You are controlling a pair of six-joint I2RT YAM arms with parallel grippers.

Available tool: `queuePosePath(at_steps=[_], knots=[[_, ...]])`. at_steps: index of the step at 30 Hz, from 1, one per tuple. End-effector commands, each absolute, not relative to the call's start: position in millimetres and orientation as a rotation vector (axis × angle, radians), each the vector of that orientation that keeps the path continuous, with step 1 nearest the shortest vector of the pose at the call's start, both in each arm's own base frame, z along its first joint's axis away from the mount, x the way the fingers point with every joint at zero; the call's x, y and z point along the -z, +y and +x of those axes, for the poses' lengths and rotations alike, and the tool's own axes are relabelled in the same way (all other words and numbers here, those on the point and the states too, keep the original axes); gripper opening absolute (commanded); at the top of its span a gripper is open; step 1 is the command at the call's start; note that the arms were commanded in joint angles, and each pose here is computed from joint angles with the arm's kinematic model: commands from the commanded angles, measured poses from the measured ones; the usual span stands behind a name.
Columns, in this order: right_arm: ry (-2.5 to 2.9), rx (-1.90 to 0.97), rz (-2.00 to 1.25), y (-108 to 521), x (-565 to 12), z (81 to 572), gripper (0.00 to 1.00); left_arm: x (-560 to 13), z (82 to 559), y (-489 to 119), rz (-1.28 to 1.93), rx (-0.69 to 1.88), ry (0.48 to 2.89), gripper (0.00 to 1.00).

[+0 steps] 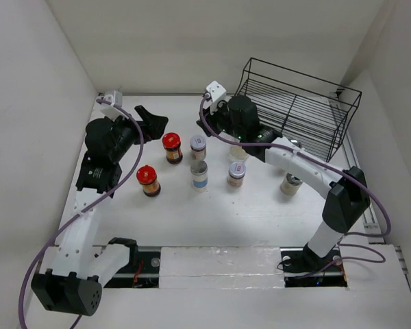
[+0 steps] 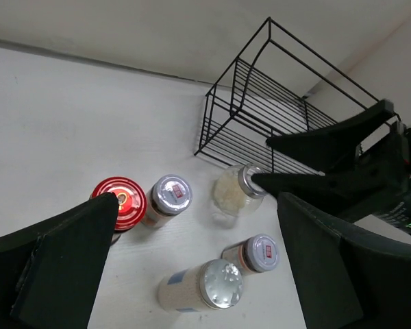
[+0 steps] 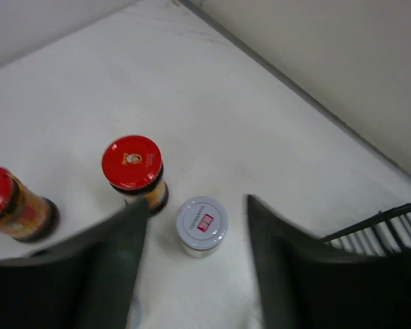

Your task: Organize the condiment bottles

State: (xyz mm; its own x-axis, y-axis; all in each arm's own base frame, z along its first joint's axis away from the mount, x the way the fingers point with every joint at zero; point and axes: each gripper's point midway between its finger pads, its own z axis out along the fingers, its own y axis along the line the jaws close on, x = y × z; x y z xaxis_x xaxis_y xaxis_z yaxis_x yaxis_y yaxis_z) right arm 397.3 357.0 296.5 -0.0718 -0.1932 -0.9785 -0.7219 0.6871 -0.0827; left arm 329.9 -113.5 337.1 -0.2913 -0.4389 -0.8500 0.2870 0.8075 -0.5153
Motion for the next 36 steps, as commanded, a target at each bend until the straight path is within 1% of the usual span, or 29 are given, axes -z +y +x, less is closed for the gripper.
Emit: queuePosePath(at_steps=[1, 2, 3, 5, 6, 8, 9, 11, 13, 14, 15, 16, 17, 18, 19, 20, 22, 25, 27, 30, 31, 33, 36], knots=[[1.556, -0.523, -0.735, 364, -329, 401, 0.44, -368, 322, -111, -0.086, 0.720, 1.616, 0.97], [1.566, -0.521, -0.739, 366, -324, 403, 0.29, -368, 322, -111, -0.086, 0.720, 1.616, 0.92], [1.589, -0.517, -0.749, 369, -318, 406, 0.11, -371, 316, -111, -0.082, 0.720, 1.601, 0.88], [1.613, -0.503, -0.770, 373, -311, 406, 0.03, -381, 314, -103, -0.119, 0.694, 1.562, 0.77], [1.622, -0.501, -0.774, 374, -309, 407, 0.01, -388, 309, -99, -0.129, 0.681, 1.536, 0.57], [1.643, -0.476, -0.764, 375, -302, 415, 0.00, -388, 307, -90, -0.172, 0.642, 1.529, 0.32], [1.659, -0.466, -0.779, 377, -295, 418, 0.00, -395, 303, -85, -0.186, 0.627, 1.504, 0.13], [1.680, -0.461, -0.789, 380, -290, 421, 0.00, -402, 298, -82, -0.201, 0.625, 1.478, 0.01], [1.709, -0.476, -0.820, 384, -281, 420, 0.02, -401, 296, -69, -0.261, 0.572, 1.470, 0.00], [1.716, -0.484, -0.832, 389, -277, 422, 0.17, -402, 294, -66, -0.284, 0.568, 1.464, 0.00], [1.725, -0.476, -0.845, 390, -274, 423, 0.30, -402, 294, -64, -0.294, 0.559, 1.461, 0.02], [1.736, -0.479, -0.859, 394, -271, 420, 0.46, -399, 294, -64, -0.296, 0.557, 1.470, 0.09], [1.762, -0.467, -0.880, 395, -259, 421, 0.70, -399, 294, -64, -0.296, 0.557, 1.470, 0.18], [1.759, -0.467, -0.879, 396, -260, 423, 0.78, -399, 294, -64, -0.296, 0.557, 1.470, 0.34], [1.780, -0.463, -0.888, 396, -252, 423, 0.85, -397, 297, -64, -0.298, 0.555, 1.479, 0.40], [1.786, -0.462, -0.891, 399, -247, 426, 0.95, -394, 299, -65, -0.306, 0.561, 1.488, 0.44], [1.793, -0.478, -0.908, 404, -242, 427, 1.00, -394, 299, -66, -0.298, 0.569, 1.490, 0.48], [1.828, -0.510, -0.951, 414, -228, 427, 1.00, -391, 301, -69, -0.289, 0.577, 1.504, 0.50], [1.809, -0.569, -1.002, 432, -228, 414, 1.00, -384, 305, -68, -0.305, 0.563, 1.528, 0.51], [1.771, -0.602, -1.076, 453, -227, 395, 1.00, -389, 303, -67, -0.301, 0.567, 1.510, 0.55], [1.774, -0.595, -1.089, 454, -221, 396, 1.00, -392, 300, -65, -0.307, 0.561, 1.496, 0.58], [1.753, -0.647, -1.126, 465, -219, 386, 1.00, -392, 300, -63, -0.316, 0.552, 1.493, 0.58], [1.794, -0.647, -1.133, 467, -197, 388, 1.00, -392, 300, -65, -0.308, 0.560, 1.495, 0.58]])
